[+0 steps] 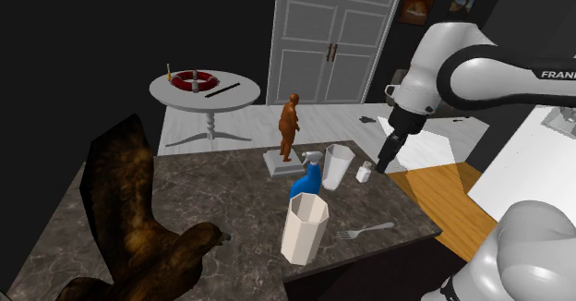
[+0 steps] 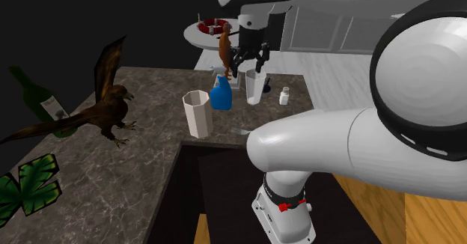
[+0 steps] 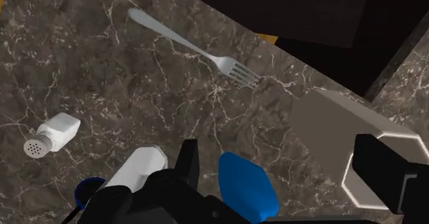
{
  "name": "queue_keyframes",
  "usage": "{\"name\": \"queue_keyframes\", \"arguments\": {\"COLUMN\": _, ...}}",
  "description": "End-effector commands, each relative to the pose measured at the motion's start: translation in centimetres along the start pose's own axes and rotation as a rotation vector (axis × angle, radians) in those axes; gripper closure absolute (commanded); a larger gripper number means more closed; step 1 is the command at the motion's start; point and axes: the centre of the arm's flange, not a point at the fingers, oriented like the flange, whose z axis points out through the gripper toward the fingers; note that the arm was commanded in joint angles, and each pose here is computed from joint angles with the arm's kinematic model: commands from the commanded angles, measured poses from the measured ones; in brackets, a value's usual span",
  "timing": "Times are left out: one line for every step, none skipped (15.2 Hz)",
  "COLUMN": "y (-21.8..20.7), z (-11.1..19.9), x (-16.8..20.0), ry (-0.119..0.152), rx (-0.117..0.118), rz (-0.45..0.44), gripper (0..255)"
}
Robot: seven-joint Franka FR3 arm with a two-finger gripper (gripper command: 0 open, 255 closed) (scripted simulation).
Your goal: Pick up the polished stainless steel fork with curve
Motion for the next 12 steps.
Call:
{"name": "queue_keyframes", "arguments": {"y": 0.2, "z": 2.7, "x": -0.3, "ry": 0.002, "rx": -0.003, "rz": -0.086, "gripper": 0}}
{"name": "queue_keyframes", "arguments": {"y": 0.2, "z": 4.0, "x": -0.4, "ry": 0.002, "rx": -0.005, "rz": -0.126, "gripper": 0}}
{"name": "queue_keyframes", "arguments": {"y": 0.3, "z": 5.4, "x": -0.5, "ry": 0.002, "rx": -0.006, "rz": -0.166, "gripper": 0}}
{"name": "queue_keyframes", "arguments": {"y": 0.5, "z": 6.7, "x": -0.6, "ry": 0.001, "rx": -0.007, "rz": -0.206, "gripper": 0}}
{"name": "queue_keyframes", "arguments": {"y": 0.6, "z": 8.0, "x": -0.6, "ry": 0.001, "rx": -0.009, "rz": -0.246, "gripper": 0}}
{"name": "queue_keyframes", "arguments": {"y": 0.7, "z": 9.3, "x": -0.7, "ry": 0.001, "rx": -0.010, "rz": -0.286, "gripper": 0}}
{"name": "queue_keyframes", "arguments": {"y": 0.8, "z": 10.6, "x": -0.8, "ry": 0.001, "rx": -0.012, "rz": -0.326, "gripper": 0}}
{"name": "queue_keyframes", "arguments": {"y": 0.9, "z": 11.9, "x": -0.8, "ry": 0.000, "rx": -0.013, "rz": -0.366, "gripper": 0}}
{"name": "queue_keyframes", "arguments": {"y": 1.1, "z": 13.2, "x": -0.9, "ry": 0.000, "rx": -0.014, "rz": -0.407, "gripper": 0}}
{"name": "queue_keyframes", "arguments": {"y": 1.2, "z": 14.5, "x": -0.9, "ry": 0.000, "rx": -0.016, "rz": -0.447, "gripper": 0}}
{"name": "queue_keyframes", "arguments": {"y": 1.3, "z": 15.8, "x": -1.0, "ry": 0.000, "rx": -0.017, "rz": -0.487, "gripper": 0}}
{"name": "queue_keyframes", "arguments": {"y": 1.5, "z": 17.2, "x": -1.0, "ry": -0.001, "rx": -0.019, "rz": -0.527, "gripper": 0}}
